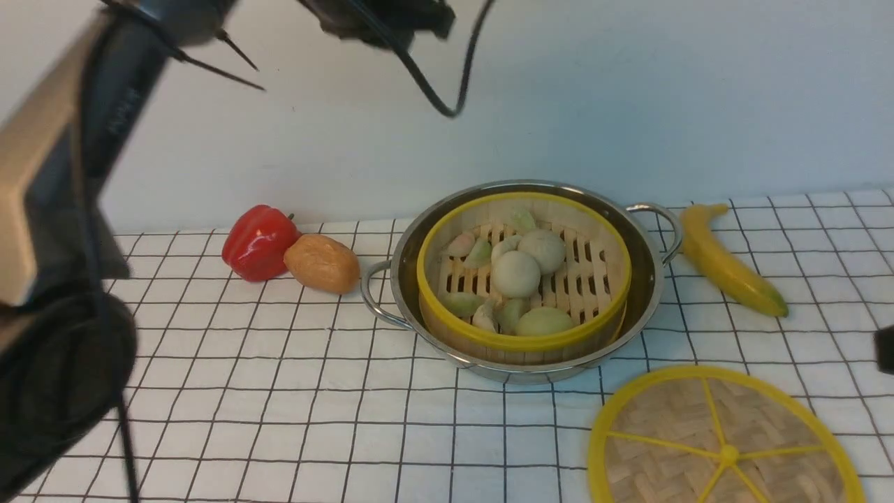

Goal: Place the steamer in the pot on the white tablecloth, and put the lid on the steamer.
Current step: 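Move the gripper down to the bamboo steamer lid and grasp its center knob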

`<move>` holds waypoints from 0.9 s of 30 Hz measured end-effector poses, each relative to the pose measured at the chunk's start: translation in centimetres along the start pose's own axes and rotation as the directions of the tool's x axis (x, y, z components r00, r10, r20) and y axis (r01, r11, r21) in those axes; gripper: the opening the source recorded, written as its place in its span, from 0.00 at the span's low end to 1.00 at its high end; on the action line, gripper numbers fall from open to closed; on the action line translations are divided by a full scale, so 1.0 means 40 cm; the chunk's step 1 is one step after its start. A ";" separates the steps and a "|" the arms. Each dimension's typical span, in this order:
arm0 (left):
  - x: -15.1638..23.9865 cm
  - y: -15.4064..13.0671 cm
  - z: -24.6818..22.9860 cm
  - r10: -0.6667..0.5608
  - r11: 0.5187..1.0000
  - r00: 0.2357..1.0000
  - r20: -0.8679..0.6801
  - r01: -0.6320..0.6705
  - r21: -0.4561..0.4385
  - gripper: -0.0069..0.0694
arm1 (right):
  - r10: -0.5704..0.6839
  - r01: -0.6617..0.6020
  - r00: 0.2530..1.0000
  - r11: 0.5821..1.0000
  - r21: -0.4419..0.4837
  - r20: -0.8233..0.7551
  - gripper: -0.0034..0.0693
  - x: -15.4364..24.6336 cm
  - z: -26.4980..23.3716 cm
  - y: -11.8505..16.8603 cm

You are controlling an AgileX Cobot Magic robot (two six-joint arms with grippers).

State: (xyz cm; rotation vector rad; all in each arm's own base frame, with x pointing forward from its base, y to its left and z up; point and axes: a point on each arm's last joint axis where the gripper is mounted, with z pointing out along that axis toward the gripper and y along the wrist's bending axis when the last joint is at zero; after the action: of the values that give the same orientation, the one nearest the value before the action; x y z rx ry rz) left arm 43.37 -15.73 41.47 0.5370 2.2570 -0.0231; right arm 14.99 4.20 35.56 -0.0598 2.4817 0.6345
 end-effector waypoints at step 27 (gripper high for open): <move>0.251 0.016 -0.964 0.052 0.998 0.837 0.545 -0.056 -0.008 0.06 | -0.178 0.292 0.906 0.919 0.263 -0.385 0.38 -0.038 0.356 -0.007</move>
State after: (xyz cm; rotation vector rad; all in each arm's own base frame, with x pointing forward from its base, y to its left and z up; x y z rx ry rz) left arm 10.37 -4.26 60.62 0.5199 1.6801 -0.1403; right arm 23.71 10.27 25.94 -0.3807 2.8306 0.1202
